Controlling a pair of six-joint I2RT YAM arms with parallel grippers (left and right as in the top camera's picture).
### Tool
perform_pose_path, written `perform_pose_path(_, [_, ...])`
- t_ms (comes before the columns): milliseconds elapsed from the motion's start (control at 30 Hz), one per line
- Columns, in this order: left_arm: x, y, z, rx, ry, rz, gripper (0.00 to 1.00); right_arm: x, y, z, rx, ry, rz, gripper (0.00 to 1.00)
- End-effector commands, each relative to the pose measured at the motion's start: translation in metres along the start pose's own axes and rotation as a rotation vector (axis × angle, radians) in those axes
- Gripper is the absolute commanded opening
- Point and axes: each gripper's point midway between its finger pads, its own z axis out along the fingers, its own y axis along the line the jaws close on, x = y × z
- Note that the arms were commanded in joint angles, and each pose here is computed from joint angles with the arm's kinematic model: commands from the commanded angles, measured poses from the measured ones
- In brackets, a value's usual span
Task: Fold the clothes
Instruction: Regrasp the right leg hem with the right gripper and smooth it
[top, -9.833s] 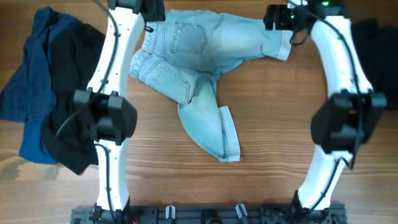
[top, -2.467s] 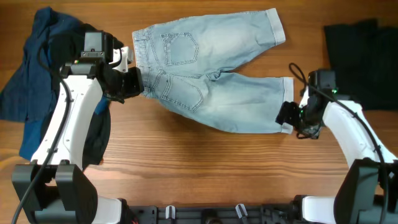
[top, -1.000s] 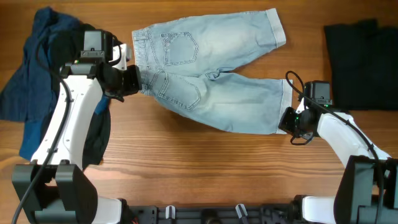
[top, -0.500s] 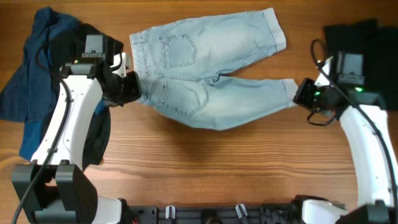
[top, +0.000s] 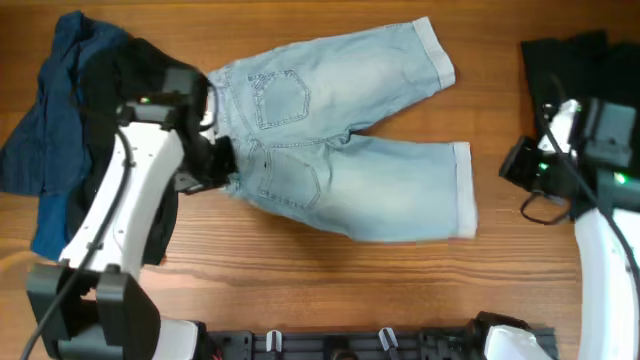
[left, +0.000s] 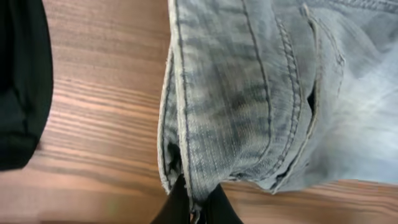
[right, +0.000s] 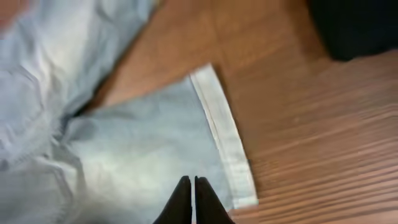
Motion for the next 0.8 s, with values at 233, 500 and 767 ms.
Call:
perform_pose_path(233, [-0.014,-0.001,-0.039,-0.116,-0.274,-0.046,0.04,-0.012,0.014,0.015,-0.09,0.01,-0.059,0.04])
perform_pose_path(500, [-0.025,0.002,-0.035,-0.154,-0.305,-0.05,0.04,0.05,0.005,0.04,-0.028,0.333,-0.028,0.27])
perform_pose_path(767, [-0.038,-0.005,-0.025,-0.146,-0.317,-0.051,0.04,0.109,-0.005,0.05,0.204,0.476,0.221,0.29])
